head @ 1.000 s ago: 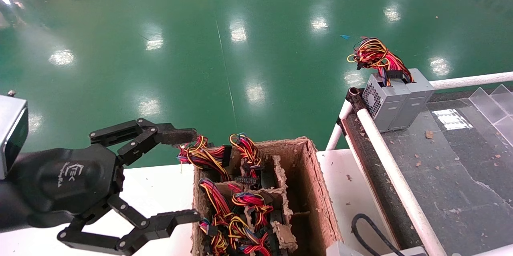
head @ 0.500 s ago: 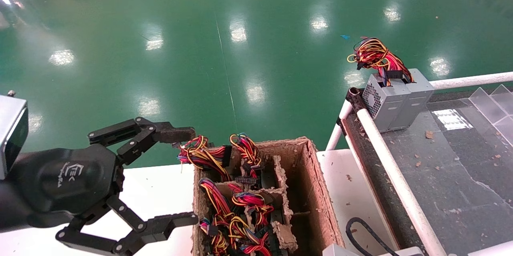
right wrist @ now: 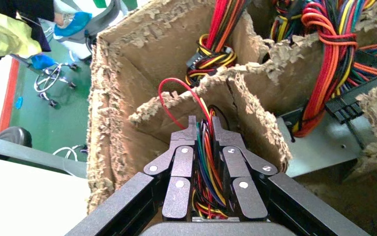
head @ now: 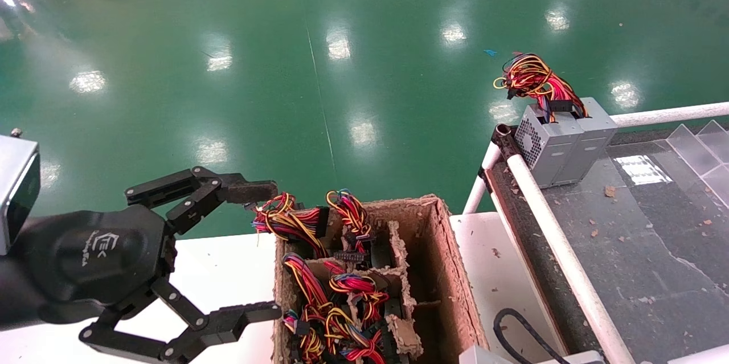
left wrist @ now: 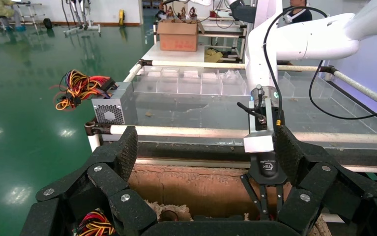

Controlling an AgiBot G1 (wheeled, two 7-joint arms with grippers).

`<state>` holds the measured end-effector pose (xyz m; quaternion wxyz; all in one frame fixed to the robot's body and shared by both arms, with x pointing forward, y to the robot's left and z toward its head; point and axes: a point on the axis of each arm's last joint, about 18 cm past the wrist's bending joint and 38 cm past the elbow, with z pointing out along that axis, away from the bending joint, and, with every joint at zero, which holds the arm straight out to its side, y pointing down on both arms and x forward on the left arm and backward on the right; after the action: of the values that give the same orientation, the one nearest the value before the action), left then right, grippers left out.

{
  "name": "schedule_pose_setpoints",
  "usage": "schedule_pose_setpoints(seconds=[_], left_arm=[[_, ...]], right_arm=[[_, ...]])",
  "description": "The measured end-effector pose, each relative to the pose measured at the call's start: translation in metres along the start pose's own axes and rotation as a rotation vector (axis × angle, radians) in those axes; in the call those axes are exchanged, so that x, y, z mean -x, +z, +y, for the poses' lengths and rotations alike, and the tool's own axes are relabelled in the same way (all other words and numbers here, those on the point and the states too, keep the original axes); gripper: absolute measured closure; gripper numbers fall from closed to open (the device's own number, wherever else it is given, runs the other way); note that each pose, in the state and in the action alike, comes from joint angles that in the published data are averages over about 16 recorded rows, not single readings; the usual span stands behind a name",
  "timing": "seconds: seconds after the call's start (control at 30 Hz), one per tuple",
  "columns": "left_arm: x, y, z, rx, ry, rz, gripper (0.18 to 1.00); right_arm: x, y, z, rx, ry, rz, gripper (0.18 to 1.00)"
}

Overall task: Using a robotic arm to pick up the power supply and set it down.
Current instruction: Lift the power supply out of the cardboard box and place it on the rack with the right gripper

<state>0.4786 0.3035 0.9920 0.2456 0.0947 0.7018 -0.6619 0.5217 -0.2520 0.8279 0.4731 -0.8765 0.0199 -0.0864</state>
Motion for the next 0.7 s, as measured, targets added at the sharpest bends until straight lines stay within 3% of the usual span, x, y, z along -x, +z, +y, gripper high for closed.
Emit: schedule_pose_setpoints(seconds=[0.37, 0.7], left_arm=[[0.000, 0.000, 0.000, 0.000, 0.000, 0.000, 0.184], [0.000, 0.000, 0.000, 0.000, 0.000, 0.000, 0.184]], right_arm=[[0.005, -0.007, -0.009, -0.066, -0.017, 0.002, 0.939], [0.008, -0.036, -0.028, -0.197, -0.080, 0.060, 0.941]])
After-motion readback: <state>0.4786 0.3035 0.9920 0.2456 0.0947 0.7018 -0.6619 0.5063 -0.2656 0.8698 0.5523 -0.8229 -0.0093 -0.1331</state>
